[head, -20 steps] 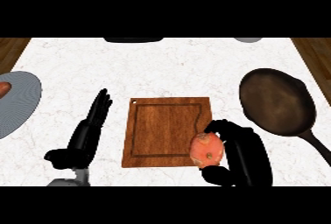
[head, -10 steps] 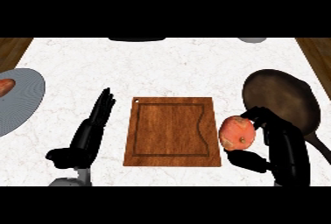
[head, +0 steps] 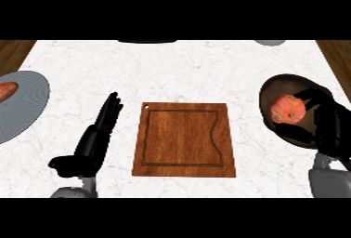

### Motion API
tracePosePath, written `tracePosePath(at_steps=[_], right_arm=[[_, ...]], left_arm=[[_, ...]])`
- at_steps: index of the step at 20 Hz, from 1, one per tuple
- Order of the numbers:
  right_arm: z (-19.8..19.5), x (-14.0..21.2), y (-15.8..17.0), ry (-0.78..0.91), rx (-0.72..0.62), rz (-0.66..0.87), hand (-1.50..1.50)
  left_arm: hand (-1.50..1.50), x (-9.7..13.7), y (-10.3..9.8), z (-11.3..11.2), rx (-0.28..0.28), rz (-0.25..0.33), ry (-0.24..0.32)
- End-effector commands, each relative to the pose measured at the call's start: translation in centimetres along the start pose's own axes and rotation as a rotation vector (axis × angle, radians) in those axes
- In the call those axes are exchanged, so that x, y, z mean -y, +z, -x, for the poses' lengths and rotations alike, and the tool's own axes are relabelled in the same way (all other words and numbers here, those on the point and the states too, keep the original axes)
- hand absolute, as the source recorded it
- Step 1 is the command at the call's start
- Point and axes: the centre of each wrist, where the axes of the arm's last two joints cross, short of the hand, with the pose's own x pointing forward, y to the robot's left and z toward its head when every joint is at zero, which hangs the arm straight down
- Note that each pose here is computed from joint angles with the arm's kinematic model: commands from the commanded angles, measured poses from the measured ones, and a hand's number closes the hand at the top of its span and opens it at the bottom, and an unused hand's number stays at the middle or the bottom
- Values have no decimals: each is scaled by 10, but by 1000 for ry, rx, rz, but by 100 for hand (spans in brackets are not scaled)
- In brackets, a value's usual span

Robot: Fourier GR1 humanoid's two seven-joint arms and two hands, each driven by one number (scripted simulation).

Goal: Pick the squash from the cutting board and place it in the pan

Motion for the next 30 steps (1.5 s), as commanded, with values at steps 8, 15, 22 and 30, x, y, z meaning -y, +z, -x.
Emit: tracePosePath(at_steps=[8,15,22,30], right_arm=[[80,-17,-74,-52,-61,168,150],[110,-10,-94,6,-249,-110,-150],[95,-54,-83,-97,-219,-438,-150],[100,-32,-103,-369,-119,-167,-150]], left_arm=[[0,2,8,-6,13,25,-11],[0,12,-4,0,26,33,-9],[0,26,-3,2,17,39,6],[0,15,0,3,14,27,-2]])
